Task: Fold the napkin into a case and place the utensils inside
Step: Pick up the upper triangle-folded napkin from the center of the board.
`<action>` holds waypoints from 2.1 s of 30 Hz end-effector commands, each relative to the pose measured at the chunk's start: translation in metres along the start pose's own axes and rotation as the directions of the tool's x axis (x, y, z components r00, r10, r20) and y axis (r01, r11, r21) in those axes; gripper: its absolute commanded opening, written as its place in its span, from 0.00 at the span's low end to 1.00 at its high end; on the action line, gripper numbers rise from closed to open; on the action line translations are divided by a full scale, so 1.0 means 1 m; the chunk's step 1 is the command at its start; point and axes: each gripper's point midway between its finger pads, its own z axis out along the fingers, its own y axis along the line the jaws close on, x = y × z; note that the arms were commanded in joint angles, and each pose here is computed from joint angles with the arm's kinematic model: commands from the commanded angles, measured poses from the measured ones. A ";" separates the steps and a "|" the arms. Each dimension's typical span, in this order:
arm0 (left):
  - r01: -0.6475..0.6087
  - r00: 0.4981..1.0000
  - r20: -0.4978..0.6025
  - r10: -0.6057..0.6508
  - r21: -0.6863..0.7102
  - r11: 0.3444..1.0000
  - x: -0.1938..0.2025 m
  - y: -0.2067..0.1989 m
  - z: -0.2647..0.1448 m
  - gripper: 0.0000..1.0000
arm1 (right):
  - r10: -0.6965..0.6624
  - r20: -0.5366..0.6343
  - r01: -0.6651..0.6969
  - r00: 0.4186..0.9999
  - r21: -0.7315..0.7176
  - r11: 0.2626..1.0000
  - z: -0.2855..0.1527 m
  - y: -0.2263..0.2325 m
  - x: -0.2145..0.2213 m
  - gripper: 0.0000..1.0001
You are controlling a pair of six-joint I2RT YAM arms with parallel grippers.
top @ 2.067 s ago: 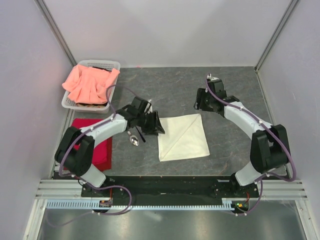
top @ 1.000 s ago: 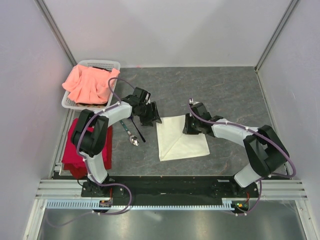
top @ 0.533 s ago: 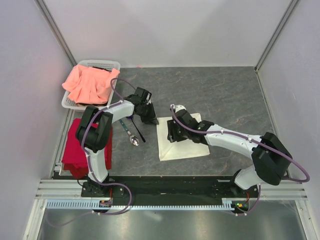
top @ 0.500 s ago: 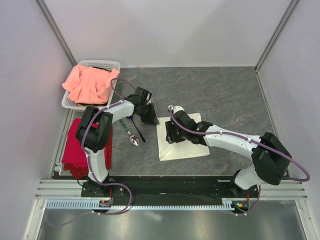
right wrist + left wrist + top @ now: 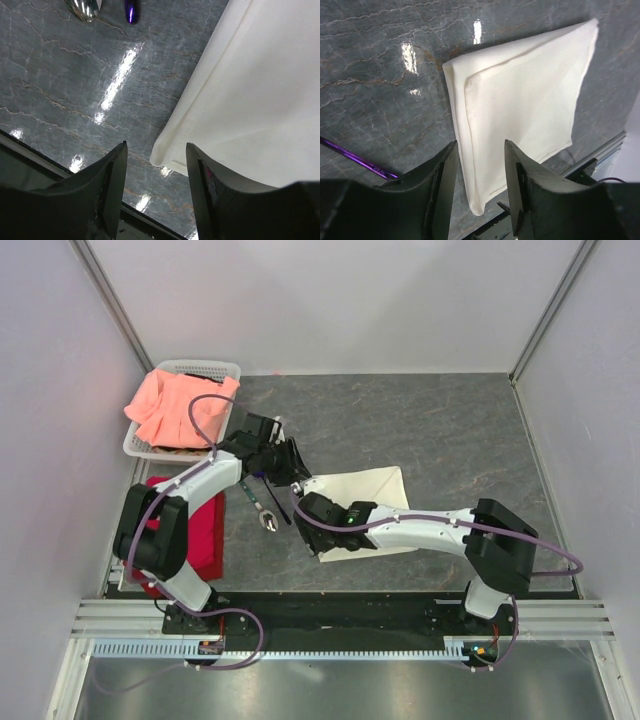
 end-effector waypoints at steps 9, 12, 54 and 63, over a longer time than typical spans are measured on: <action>0.024 0.999 0.030 -0.026 0.076 0.997 -0.002 0.000 -0.033 0.46 | -0.017 -0.012 0.018 1.000 0.076 0.997 0.010 0.018 0.013 0.45; 0.028 0.999 0.028 -0.031 0.075 0.997 -0.001 0.003 -0.033 0.45 | -0.026 -0.011 0.027 1.000 0.091 0.996 0.007 0.017 0.014 0.45; 0.051 0.999 0.010 -0.052 0.104 0.993 -0.003 0.007 -0.032 0.46 | -0.115 -0.174 0.157 0.978 0.252 0.955 0.047 -0.032 0.085 0.31; 0.076 0.997 -0.027 -0.073 0.148 0.986 0.001 0.002 -0.029 0.50 | -0.106 -0.087 0.125 0.991 0.254 0.959 0.035 -0.023 0.054 0.00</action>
